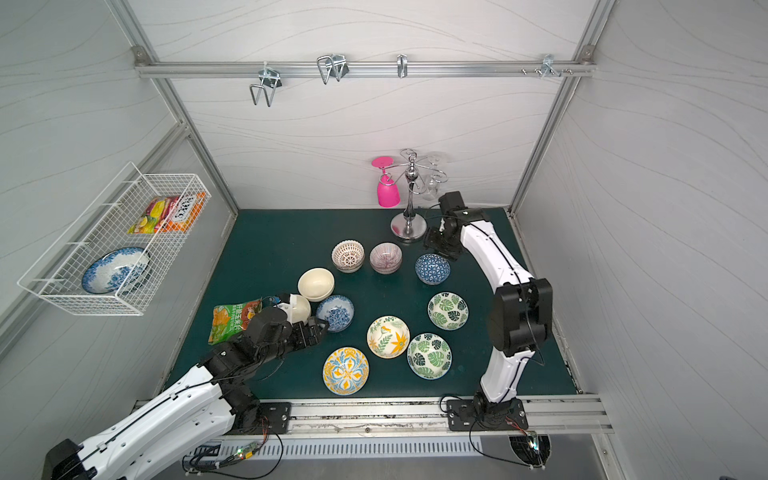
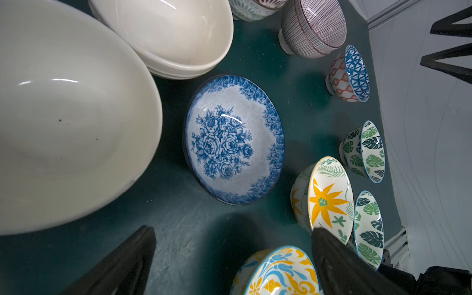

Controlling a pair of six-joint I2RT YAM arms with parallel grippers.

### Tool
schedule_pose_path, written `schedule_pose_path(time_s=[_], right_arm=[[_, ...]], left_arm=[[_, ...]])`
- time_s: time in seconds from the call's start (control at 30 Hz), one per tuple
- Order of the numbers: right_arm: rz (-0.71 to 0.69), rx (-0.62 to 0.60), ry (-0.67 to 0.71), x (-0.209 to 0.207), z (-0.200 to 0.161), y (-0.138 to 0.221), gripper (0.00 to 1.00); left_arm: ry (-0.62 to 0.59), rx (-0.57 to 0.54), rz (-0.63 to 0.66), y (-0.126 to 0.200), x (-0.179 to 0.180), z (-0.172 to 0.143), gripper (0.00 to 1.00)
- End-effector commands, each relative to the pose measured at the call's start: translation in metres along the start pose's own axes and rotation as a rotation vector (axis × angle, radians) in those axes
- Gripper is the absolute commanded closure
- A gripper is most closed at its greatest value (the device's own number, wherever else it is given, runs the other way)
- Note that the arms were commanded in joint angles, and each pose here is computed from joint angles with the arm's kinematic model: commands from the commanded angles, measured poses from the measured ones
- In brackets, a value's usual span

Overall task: Stack the bowls
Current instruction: Place the bowl on the bowl, then move the bowl to the center of the board.

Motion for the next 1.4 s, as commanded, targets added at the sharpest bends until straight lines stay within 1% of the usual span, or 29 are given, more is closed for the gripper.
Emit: schedule_pose_path(time_s=[0.0, 0.1, 0.23, 0.4, 0.63, 0.77, 0.8, 0.83, 0.87, 0.93, 1.1, 1.37], right_arm=[[0.011, 0.049, -0.055, -0.026, -0.010, -0.012, 0.34], [-0.001, 0.066, -0.096, -0.046, -0.013, -0.022, 0.36], [-0.043, 0.106, -0.114, -0.059, -0.017, -0.040, 0.39], [-0.091, 0.137, -0.128, -0.070, -0.022, -0.061, 0.48], [-0.110, 0.178, -0.152, -0.078, -0.031, -0.087, 0.61], [-0.108, 0.180, -0.161, -0.079, -0.030, -0.093, 0.75], [-0.105, 0.180, -0.165, -0.079, -0.029, -0.094, 0.79], [-0.100, 0.177, -0.166, -0.077, -0.026, -0.095, 0.86], [-0.097, 0.175, -0.168, -0.077, -0.025, -0.095, 0.90], [-0.087, 0.171, -0.173, -0.074, -0.021, -0.095, 0.96], [-0.070, 0.143, -0.163, -0.064, -0.004, -0.095, 0.99], [-0.062, 0.164, -0.104, -0.029, 0.005, -0.116, 0.98]], left_arm=[[-0.022, -0.050, -0.059, 0.006, -0.023, 0.012, 0.01], [-0.020, -0.046, -0.042, 0.003, -0.023, 0.012, 0.02], [-0.018, -0.044, -0.015, -0.001, -0.022, 0.013, 0.04], [-0.021, -0.039, 0.001, -0.005, -0.022, 0.014, 0.06], [-0.020, -0.044, 0.010, -0.006, -0.022, 0.015, 0.07], [-0.021, -0.044, 0.016, -0.008, -0.022, 0.015, 0.08], [-0.020, -0.044, 0.019, -0.008, -0.022, 0.015, 0.09], [-0.020, -0.041, 0.019, -0.009, -0.022, 0.015, 0.09], [-0.021, -0.042, 0.021, -0.009, -0.022, 0.015, 0.09], [-0.019, -0.042, 0.022, -0.009, -0.022, 0.015, 0.10], [-0.018, -0.044, 0.024, -0.010, -0.022, 0.015, 0.10], [-0.013, -0.045, 0.031, -0.011, -0.020, 0.015, 0.11]])
Point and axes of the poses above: each gripper's point midway between its finger pads, its own y axis back along the fingers, its own x axis along the line the jaws close on, z = x × y, the point moved 6 cm from there along y, back along the fingers, and after that the axes turned 15 degrees about y, right-handed, at the moved point
